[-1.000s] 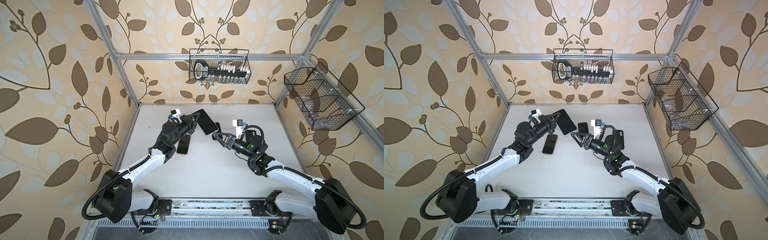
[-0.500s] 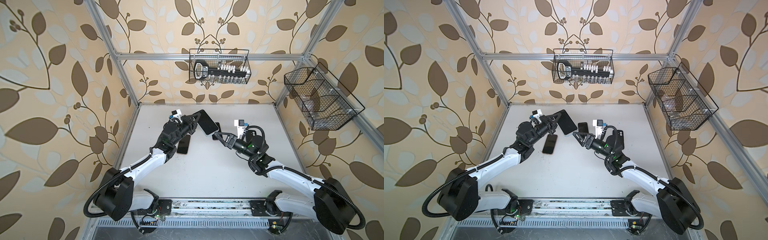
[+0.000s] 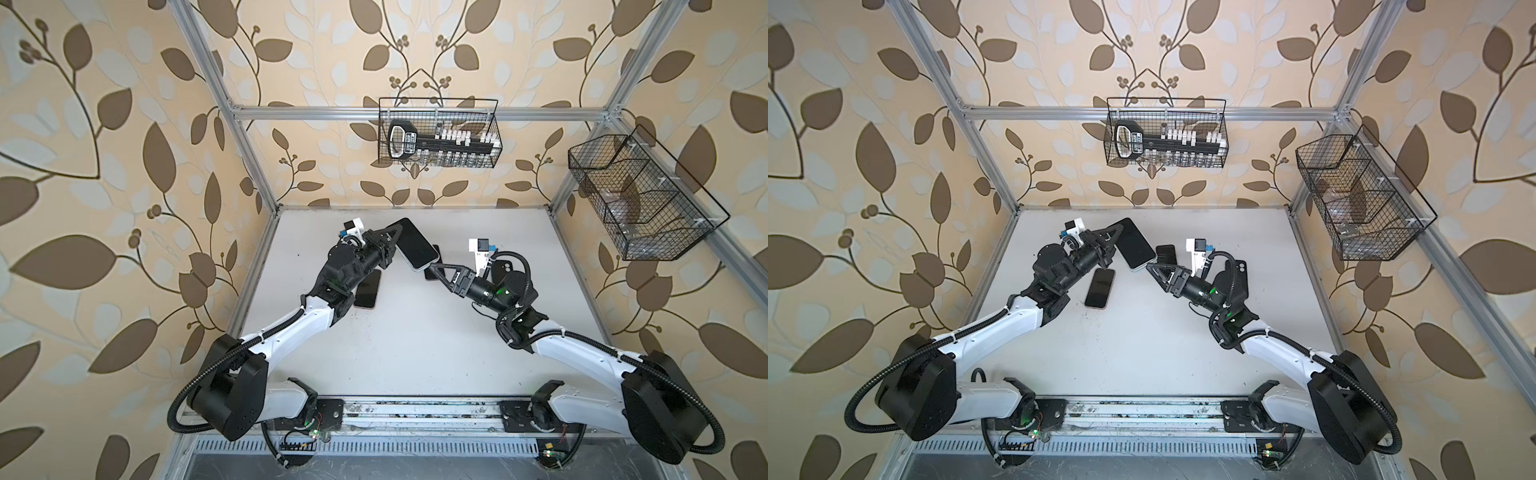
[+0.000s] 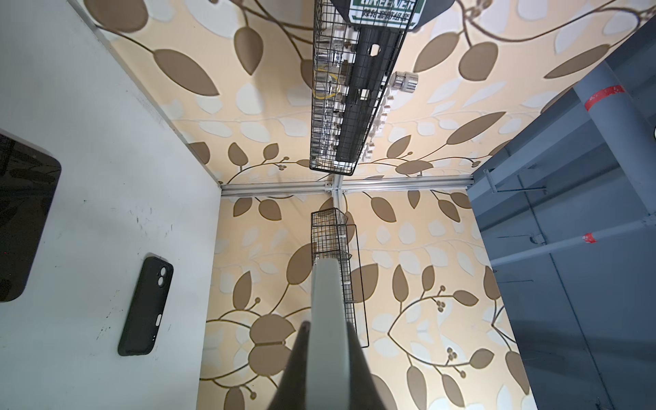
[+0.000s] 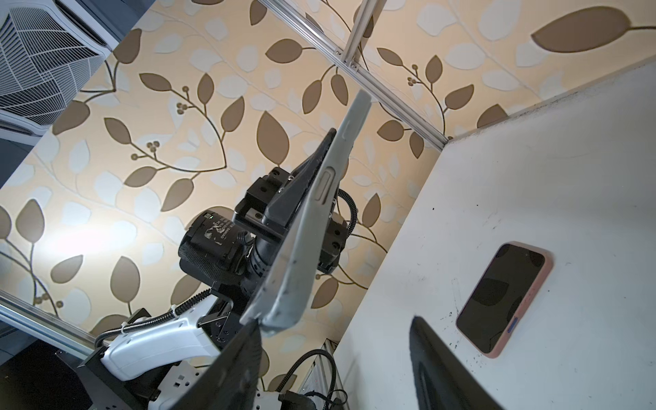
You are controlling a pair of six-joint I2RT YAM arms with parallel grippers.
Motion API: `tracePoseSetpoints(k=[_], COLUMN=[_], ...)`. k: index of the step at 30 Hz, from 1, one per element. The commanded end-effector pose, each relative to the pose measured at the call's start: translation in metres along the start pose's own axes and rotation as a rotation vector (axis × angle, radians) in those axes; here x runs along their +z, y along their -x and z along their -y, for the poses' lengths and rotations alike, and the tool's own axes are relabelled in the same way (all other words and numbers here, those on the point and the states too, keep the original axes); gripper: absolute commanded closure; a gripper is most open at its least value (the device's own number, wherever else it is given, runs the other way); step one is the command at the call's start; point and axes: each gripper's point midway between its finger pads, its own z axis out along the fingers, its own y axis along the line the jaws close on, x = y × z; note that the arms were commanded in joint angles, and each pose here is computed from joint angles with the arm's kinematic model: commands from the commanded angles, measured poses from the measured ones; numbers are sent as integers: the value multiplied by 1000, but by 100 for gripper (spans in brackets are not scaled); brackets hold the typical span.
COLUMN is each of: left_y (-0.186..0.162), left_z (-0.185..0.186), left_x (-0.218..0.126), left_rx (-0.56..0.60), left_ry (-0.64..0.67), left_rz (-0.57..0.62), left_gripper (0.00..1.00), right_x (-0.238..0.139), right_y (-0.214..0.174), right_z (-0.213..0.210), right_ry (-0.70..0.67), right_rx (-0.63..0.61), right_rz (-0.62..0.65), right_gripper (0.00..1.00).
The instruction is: Take the phone out of the phone case
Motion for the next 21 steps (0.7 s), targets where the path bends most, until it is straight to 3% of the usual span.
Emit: tracePoseSetpoints(k=[1,13,21], left_y=[-29,-37,-39], left_z=[76,81,68], left_x=[-4,-3,1], left_rx=[15,9,54], left_ry=[-232,-260,-227], left_rz=[-106,-130,-140], left_gripper=[100,100,100], right_x=[0,3,3], right_y=[0,-4,4], right_z=[13,18,0], right_ry=[-23,6,91], right_rx=[47,91,124], right_rz=[14,16,45], right_gripper=[36,38,45])
